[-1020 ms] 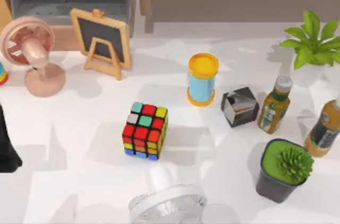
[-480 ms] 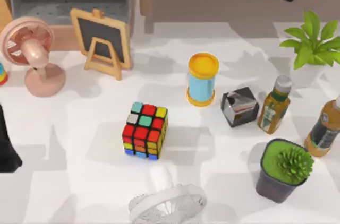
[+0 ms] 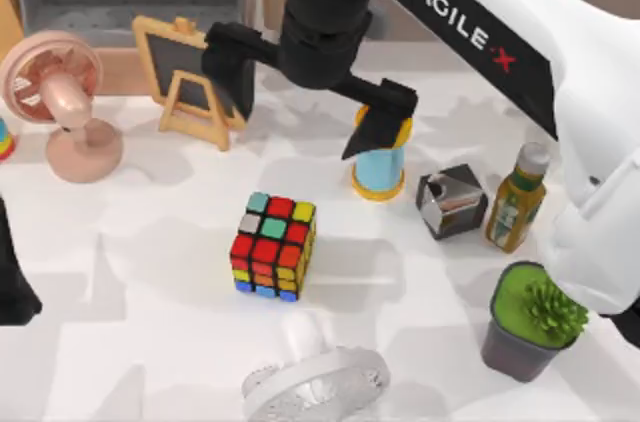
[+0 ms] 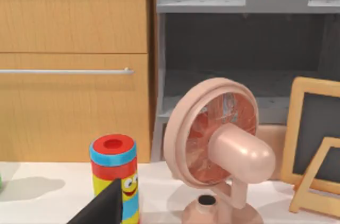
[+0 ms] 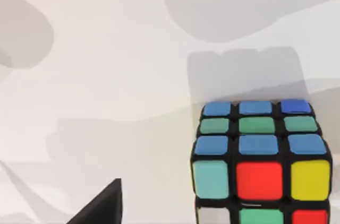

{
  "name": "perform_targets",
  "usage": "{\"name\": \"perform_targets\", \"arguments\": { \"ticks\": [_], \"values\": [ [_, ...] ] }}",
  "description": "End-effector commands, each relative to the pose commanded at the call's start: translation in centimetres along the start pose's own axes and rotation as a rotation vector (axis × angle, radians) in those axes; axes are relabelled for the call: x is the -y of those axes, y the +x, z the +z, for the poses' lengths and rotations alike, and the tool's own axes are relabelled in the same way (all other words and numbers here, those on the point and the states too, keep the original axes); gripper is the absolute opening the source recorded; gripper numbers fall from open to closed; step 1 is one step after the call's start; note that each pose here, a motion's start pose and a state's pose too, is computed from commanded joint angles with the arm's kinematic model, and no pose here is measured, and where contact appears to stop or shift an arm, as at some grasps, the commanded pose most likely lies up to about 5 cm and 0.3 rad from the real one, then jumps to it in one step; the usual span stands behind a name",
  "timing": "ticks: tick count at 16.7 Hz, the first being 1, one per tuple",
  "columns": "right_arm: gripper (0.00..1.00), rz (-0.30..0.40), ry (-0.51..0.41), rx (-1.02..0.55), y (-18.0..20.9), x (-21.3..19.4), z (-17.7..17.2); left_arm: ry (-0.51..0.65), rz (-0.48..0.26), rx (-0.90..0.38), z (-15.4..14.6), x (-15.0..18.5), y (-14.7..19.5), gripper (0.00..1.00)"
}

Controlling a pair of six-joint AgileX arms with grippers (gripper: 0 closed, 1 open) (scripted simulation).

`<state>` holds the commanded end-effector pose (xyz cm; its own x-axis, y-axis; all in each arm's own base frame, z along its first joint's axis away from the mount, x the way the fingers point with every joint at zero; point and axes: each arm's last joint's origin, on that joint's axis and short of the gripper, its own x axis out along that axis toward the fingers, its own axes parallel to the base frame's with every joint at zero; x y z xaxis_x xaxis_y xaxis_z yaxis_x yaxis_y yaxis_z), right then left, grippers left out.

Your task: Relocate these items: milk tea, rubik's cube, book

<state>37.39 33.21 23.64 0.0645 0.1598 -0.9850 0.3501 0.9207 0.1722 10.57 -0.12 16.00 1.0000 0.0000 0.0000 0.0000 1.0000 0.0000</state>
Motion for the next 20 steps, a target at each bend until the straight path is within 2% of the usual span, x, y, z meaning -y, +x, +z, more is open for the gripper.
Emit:
{"name": "perform_targets", "arguments": {
  "ticks": [3,5,14,20],
  "values": [
    [1.00,-0.122,-0.078,-0.012,1.9,-1.5,-4.3,0.000,0.000,0.000,0.0,0.0,0.0,1.00],
    [1.00,-0.164,-0.108,-0.012,2.6,-1.8,-5.8,0.000,0.000,0.000,0.0,0.0,0.0,1.00],
    [1.00,-0.170,-0.112,-0.013,3.2,-1.9,-5.8,0.000,0.000,0.000,0.0,0.0,0.0,1.00],
    [1.00,-0.175,-0.112,-0.015,6.4,-1.7,-5.7,0.000,0.000,0.000,0.0,0.0,0.0,1.00]
  ]
}}
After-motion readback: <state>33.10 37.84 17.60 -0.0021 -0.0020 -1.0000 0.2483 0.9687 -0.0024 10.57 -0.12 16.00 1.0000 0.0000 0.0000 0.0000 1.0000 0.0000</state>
